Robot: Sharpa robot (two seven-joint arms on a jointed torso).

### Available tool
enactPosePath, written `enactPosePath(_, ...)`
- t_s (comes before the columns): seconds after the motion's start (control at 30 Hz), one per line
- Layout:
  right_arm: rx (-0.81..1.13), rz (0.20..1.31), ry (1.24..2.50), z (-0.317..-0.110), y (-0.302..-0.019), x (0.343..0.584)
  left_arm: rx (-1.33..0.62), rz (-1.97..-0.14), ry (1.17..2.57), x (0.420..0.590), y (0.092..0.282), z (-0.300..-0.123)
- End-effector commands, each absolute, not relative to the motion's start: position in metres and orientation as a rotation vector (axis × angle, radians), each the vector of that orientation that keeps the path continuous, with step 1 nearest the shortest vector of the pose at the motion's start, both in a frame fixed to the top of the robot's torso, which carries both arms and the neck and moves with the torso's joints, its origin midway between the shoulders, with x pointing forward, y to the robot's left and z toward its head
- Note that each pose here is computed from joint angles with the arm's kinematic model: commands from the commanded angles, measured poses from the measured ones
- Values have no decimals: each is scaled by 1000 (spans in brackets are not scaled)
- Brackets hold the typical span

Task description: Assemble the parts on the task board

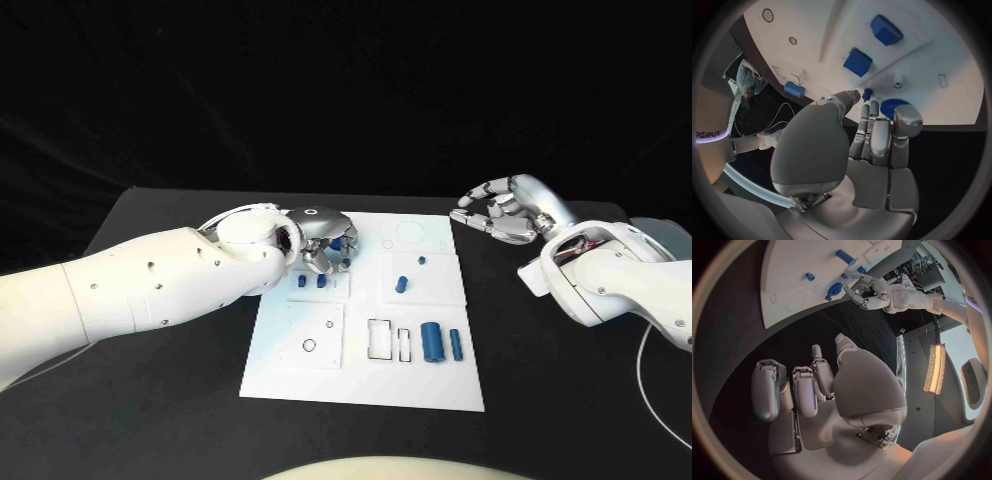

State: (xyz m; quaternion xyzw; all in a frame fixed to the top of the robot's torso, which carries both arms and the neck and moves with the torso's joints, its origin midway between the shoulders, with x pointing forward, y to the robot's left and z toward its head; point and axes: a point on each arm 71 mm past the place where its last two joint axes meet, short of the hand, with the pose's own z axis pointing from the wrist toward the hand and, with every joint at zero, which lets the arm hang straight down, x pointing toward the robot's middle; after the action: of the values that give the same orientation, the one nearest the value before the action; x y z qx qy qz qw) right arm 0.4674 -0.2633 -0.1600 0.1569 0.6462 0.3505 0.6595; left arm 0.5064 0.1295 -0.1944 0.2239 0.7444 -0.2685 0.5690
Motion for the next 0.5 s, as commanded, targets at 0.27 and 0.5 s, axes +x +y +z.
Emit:
enactPosePath(0.27,338,809,1470,-160,-260,466,551,-579,1791,510,126,-199)
enactPosePath(0.5,337,811,1471,-160,-259,466,552,-573,1798,512,123,-200)
